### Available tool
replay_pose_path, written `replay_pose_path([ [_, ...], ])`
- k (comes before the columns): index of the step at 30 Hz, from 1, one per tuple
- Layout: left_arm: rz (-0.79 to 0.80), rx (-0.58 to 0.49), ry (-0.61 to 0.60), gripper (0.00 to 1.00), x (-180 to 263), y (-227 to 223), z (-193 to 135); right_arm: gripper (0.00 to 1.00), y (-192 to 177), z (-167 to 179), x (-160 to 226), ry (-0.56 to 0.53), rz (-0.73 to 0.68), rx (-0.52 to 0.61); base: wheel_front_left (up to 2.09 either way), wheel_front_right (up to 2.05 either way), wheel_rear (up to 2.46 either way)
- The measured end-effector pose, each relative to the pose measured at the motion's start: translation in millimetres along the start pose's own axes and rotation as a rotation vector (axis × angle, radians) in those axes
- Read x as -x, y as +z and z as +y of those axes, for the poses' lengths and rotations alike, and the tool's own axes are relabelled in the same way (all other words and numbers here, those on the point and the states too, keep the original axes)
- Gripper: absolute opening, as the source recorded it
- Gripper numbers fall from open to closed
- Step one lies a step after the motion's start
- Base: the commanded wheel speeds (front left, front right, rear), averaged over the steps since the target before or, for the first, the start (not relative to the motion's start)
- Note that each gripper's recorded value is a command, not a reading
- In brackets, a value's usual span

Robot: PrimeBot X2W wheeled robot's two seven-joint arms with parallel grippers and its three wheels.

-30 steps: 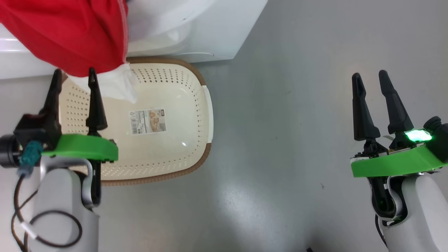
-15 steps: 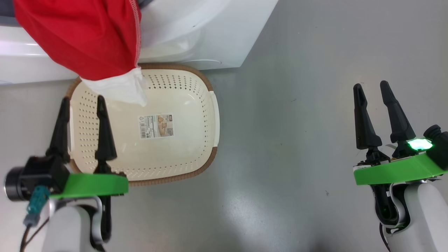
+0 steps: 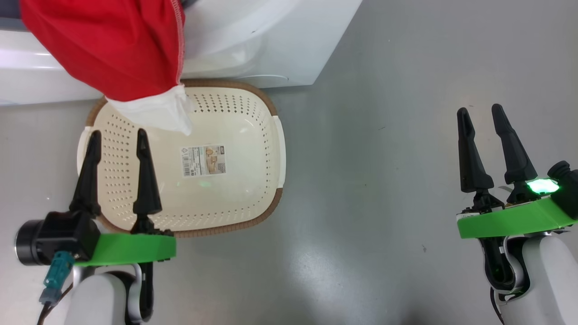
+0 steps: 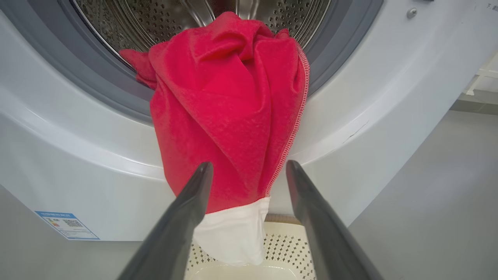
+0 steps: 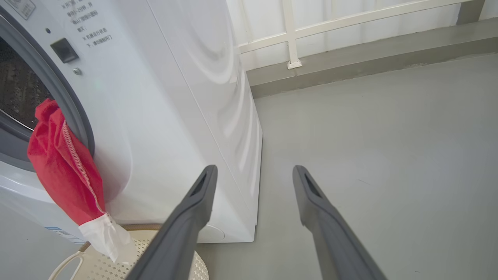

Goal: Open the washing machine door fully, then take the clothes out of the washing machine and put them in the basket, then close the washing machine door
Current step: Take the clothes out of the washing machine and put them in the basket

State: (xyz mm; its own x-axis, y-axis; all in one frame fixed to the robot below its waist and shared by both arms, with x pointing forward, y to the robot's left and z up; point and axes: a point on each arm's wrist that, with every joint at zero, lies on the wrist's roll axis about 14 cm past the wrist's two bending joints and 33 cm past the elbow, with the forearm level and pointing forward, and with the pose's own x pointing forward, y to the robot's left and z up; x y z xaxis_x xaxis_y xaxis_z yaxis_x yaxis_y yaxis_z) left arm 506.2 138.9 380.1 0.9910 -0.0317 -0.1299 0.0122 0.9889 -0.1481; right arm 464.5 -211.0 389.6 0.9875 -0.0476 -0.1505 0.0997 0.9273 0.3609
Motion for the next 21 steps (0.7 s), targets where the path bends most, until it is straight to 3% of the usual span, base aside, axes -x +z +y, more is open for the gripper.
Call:
replay_pose_path([
  [13,-0.200,-0.075,-0.044,1.00,-59.7,65.4,-8.7,1.00,-8.5,1.7,-2.5,0.008,0.019,-0.001,0.00,0.00,0.00],
  [21,-0.194,-0.121,-0.087,1.00,-108.7,72.2,-21.2,1.00,-14.7,0.1,-4.6,0.011,0.036,0.008,0.00,0.00,0.00],
])
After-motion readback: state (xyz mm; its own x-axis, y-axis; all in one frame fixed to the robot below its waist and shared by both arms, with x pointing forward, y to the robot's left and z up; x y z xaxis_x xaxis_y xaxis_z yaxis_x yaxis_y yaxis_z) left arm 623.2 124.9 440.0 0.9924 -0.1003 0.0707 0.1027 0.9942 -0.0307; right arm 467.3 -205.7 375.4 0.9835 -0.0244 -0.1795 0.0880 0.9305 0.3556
